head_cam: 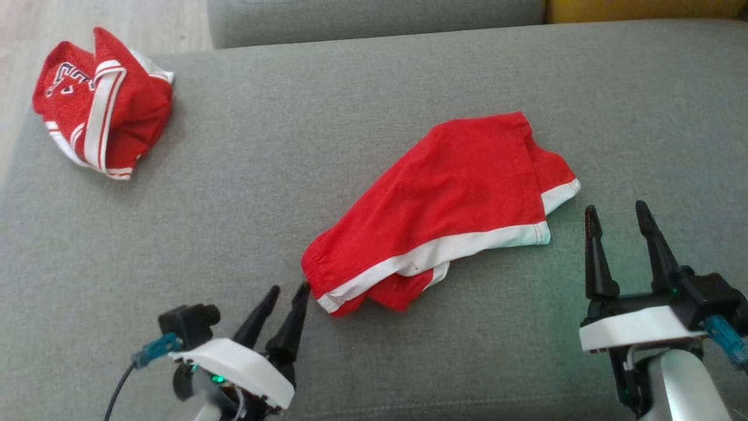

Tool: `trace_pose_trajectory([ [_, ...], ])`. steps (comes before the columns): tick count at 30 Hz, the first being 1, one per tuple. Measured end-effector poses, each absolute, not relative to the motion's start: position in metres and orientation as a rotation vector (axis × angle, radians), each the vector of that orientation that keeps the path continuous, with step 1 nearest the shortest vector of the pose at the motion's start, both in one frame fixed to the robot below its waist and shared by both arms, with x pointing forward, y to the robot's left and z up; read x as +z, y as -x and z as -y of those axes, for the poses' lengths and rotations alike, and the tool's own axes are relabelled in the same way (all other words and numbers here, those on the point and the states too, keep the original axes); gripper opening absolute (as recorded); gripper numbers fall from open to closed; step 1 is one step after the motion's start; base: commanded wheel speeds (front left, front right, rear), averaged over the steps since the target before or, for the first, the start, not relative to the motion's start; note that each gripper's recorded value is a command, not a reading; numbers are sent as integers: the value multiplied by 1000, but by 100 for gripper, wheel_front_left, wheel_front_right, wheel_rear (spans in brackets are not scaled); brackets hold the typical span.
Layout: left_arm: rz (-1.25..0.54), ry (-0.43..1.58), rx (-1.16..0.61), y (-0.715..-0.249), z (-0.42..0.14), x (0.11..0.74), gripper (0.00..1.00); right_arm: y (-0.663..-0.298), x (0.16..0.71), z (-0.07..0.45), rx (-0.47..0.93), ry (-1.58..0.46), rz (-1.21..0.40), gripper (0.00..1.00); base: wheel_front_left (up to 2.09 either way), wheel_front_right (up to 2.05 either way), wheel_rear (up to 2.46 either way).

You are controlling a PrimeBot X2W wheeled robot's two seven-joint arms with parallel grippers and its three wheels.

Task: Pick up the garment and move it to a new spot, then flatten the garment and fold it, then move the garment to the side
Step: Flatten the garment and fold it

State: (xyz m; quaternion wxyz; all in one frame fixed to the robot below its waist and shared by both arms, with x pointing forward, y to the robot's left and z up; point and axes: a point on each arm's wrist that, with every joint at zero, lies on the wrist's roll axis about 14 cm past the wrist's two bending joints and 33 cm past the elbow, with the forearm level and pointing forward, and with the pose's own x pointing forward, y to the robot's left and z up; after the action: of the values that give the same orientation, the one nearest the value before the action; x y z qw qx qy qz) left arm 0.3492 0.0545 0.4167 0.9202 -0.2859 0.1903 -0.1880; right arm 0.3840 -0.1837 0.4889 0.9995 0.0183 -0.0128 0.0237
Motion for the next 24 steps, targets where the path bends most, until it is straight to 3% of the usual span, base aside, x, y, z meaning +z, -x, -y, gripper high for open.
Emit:
trace_pose_trajectory([
  [13, -58, 344, -258, -378, -86, 487, 100, -381, 496, 179, 63, -31, 45, 100, 0, 0, 0],
  [24, -57, 243, -210, -364, -98, 475, 100, -380, 495, 178, 64, -32, 42, 100, 0, 0, 0],
])
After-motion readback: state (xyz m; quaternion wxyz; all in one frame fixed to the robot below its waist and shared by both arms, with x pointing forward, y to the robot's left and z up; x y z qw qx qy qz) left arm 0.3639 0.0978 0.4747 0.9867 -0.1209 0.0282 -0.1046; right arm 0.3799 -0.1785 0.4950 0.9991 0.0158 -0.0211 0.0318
